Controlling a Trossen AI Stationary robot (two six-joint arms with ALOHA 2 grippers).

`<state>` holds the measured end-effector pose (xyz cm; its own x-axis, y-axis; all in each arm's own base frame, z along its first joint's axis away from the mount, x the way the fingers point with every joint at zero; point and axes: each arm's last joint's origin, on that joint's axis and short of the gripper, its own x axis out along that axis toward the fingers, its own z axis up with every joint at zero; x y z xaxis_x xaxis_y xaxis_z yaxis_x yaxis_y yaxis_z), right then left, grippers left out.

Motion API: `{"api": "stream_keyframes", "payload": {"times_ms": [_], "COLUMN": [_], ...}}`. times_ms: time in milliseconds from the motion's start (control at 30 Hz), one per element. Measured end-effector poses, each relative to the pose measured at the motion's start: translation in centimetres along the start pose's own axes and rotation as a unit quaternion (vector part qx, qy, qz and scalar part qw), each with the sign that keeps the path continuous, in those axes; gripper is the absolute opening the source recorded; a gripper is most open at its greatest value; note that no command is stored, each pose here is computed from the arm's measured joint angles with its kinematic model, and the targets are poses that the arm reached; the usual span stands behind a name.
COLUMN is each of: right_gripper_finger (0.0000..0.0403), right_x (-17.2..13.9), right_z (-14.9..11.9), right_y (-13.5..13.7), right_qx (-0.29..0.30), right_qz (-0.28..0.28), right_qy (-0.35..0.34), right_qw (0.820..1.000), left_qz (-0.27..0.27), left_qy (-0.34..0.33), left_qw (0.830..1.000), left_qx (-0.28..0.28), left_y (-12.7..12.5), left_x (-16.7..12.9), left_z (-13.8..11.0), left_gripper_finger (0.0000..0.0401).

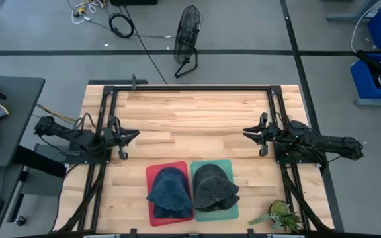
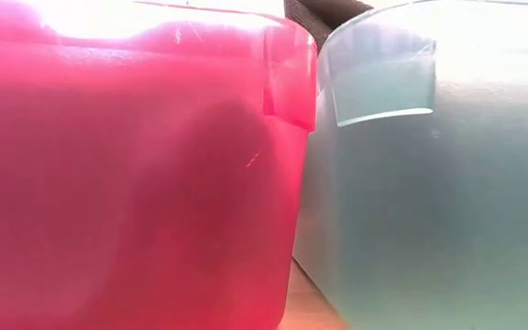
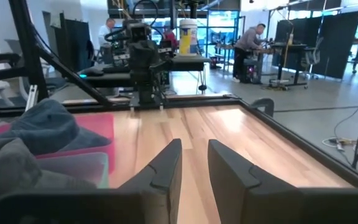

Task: Pick & Place hat
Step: Return to Home Position

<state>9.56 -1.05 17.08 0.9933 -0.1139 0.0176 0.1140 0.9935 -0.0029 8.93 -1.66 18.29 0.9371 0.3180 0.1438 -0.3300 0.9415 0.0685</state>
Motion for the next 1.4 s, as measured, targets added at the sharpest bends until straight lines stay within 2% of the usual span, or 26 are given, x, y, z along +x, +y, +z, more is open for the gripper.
{"api": "stream_keyframes", "payload": {"times_ms": [200,1400], "right_gripper_finger": [0.0082,0.0082], "right_x": [0.00,0.00], "right_z": [-0.01,-0.02], "right_y": [0.00,0.00], "right_qx": [0.007,0.010], "right_qz": [0.000,-0.001], "right_qy": [0.000,0.001], "right_qw": [1.000,1.000], "left_qz": [-0.005,-0.004], "left_qy": [0.034,0.033], "left_qw": [0.999,0.999], "left_qx": [0.030,0.029], "left_y": [-0.10,-0.11], "left_x": [-0.01,-0.01], "left_z": [-0.81,-0.83], "left_gripper_finger": [0.0041,0.0041]}}
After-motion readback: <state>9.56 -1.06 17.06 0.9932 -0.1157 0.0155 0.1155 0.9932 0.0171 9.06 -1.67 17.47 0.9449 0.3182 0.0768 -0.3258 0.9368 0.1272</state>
